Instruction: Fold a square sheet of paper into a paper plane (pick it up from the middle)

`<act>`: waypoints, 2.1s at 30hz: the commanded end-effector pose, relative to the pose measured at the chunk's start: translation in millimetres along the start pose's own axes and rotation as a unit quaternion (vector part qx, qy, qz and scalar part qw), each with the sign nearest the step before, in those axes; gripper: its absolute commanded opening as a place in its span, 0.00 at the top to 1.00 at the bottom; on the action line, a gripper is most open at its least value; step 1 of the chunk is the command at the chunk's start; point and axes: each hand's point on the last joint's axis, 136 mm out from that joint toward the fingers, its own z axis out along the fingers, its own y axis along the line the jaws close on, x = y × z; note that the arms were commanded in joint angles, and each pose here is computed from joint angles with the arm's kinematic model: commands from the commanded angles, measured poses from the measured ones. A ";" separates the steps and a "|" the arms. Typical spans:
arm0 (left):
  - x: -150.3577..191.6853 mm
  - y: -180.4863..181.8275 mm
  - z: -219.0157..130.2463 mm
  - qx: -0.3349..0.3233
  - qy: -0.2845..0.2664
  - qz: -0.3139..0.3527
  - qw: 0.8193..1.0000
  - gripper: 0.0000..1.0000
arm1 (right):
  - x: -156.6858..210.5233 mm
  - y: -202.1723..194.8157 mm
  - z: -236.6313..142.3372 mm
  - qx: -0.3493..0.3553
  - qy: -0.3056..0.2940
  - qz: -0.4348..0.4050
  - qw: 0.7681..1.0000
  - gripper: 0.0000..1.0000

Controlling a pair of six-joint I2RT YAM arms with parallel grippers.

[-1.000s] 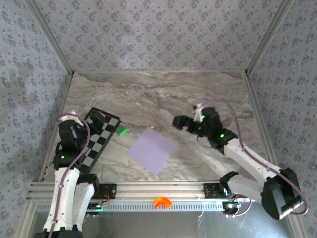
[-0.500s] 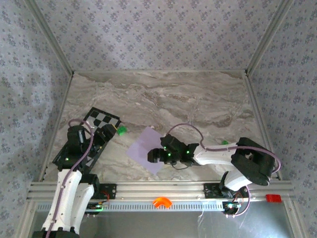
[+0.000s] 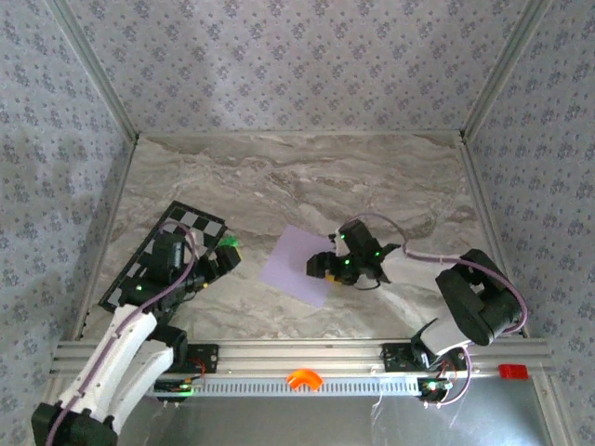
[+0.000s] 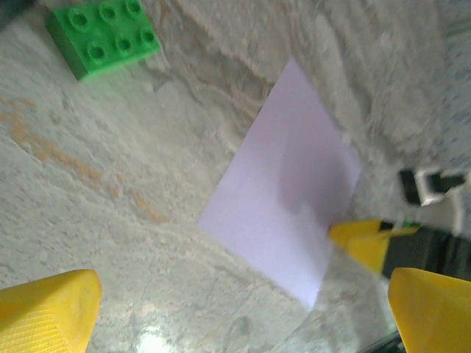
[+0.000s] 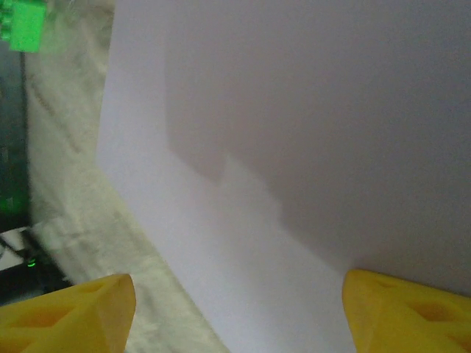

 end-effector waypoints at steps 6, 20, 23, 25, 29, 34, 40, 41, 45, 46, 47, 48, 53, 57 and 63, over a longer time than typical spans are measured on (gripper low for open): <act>-5.6 -16.5 6.6 -0.041 -0.016 0.049 0.998 0.00 | -23.8 -21.9 -22.2 0.062 0.053 -0.064 0.995 0.25; -10.9 -5.7 -12.1 -0.069 -0.067 0.045 0.994 0.00 | -23.6 -6.0 9.8 0.028 -0.019 0.037 0.999 0.27; -14.2 -3.1 -17.3 -0.067 -0.087 0.035 0.993 0.00 | -15.9 -17.0 10.4 0.042 0.005 0.018 0.999 0.27; -14.4 -5.2 -19.3 -0.057 -0.092 0.038 0.993 0.00 | -8.3 -23.9 8.5 0.056 0.030 -0.012 0.998 0.27; -10.9 -17.7 -17.4 -0.016 -0.087 0.045 0.995 0.00 | 9.6 -36.0 7.3 0.083 0.094 -0.088 0.988 0.27; -4.1 -26.9 -6.8 0.002 -0.053 0.050 0.997 0.00 | 19.4 -39.8 5.2 0.108 0.150 -0.160 0.970 0.27; 9.1 -35.9 11.1 -0.016 0.003 0.068 0.998 0.00 | -4.0 -15.9 1.5 0.098 0.122 -0.172 0.973 0.29; 11.7 -38.1 12.7 -0.021 0.008 0.075 0.997 0.00 | -8.3 -6.3 -1.2 0.080 0.102 -0.161 0.978 0.27; 19.4 -47.5 21.0 -0.031 0.009 0.091 0.995 0.00 | -23.5 31.0 -21.0 0.000 0.010 -0.132 0.991 0.23; 21.4 -51.4 24.4 -0.029 0.010 0.094 0.995 0.00 | -25.4 35.6 -26.0 -0.012 -0.009 -0.124 0.992 0.22; 24.5 -54.1 29.4 -0.031 0.014 0.098 0.995 0.00 | -26.8 38.0 -32.2 -0.017 -0.028 -0.118 0.992 0.21; 26.3 -56.3 33.9 -0.036 0.016 0.101 0.994 0.00 | -27.9 32.5 -36.9 -0.004 -0.043 -0.105 0.994 0.21; 30.1 -68.9 61.0 -0.110 0.027 0.129 0.985 0.00 | -32.1 -23.3 -78.2 0.063 -0.124 0.014 0.990 0.14; 32.9 -82.3 88.9 -0.186 0.040 0.149 0.971 0.00 | -31.7 -58.6 -107.8 0.066 -0.179 0.090 0.977 0.08; 54.1 -105.8 136.5 -0.257 0.078 0.174 0.947 0.00 | -31.3 -85.9 -129.4 0.071 -0.189 0.138 0.970 0.05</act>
